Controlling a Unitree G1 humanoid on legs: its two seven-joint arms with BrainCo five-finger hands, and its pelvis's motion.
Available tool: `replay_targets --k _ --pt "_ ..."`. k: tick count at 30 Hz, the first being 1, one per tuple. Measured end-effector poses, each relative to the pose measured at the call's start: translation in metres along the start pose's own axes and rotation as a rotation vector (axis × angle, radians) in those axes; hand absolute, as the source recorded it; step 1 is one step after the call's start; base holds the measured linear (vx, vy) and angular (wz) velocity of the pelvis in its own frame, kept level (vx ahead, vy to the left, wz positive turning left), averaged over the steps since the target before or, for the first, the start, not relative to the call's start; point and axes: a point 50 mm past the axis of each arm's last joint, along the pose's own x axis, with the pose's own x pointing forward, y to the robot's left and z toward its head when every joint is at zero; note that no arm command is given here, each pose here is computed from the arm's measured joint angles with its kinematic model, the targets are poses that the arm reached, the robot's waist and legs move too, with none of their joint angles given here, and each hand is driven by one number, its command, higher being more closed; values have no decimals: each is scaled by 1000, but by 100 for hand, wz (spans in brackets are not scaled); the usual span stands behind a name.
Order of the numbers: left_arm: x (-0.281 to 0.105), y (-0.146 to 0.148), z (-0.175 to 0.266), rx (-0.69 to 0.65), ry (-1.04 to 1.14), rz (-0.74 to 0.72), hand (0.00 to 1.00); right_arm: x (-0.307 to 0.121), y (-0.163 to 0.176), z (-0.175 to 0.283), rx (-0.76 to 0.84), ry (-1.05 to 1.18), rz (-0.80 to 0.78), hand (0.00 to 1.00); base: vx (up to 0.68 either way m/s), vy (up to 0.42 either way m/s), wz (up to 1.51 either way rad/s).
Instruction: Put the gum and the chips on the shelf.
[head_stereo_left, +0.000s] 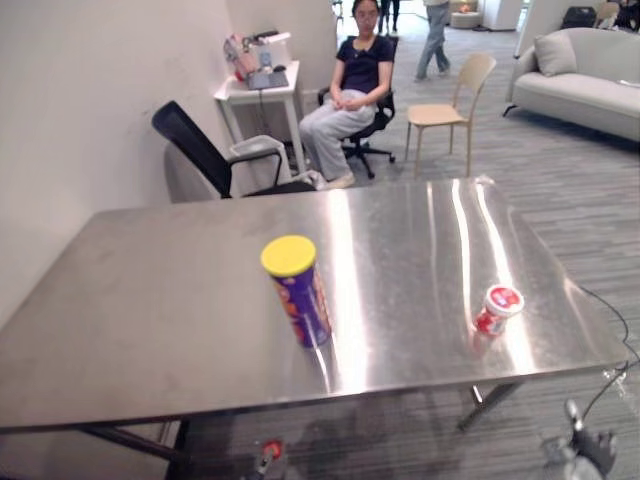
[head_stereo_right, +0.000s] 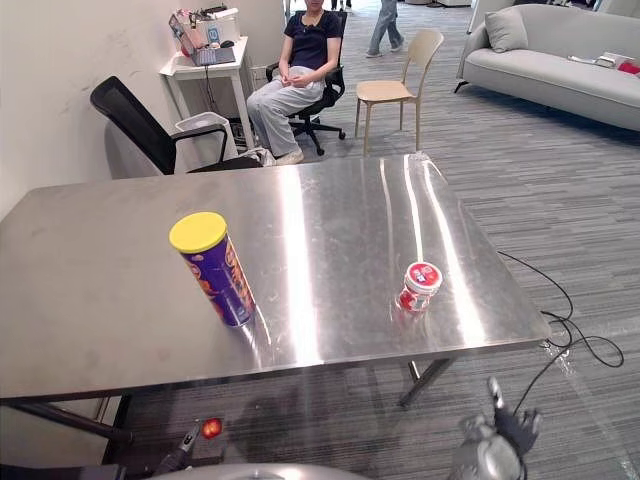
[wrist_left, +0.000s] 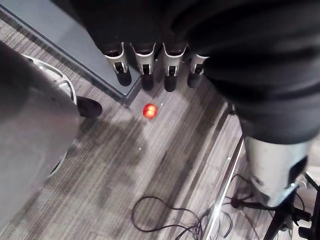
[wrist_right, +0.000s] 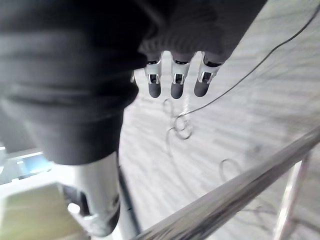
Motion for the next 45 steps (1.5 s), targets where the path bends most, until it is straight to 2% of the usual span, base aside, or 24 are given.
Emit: replay_targets --k 7,11,18,24,40,45 --pt "-2 1 -3 51 0 -24 0 -7 31 41 -34 -194 140 0 47 -6 -9" --pt "-3 -2 -3 86 1 -43 0 -14 43 49 -104 -230 227 0 -48 -25 3" --pt "-4 -3 -4 107 0 -56 0 -42 73 58 -203 -273 504 0 -115 -34 -4" --pt "-5 0 -5 114 4 -51 0 -47 77 56 -224 -250 580 0 -67 7 9" --pt "-5 4 -2 167 -3 -67 0 -50 82 70 -196 -306 604 0 32 2 3" --pt "-4 4 -1 193 -2 -74 0 -53 89 71 -227 -313 682 0 -16 6 4"
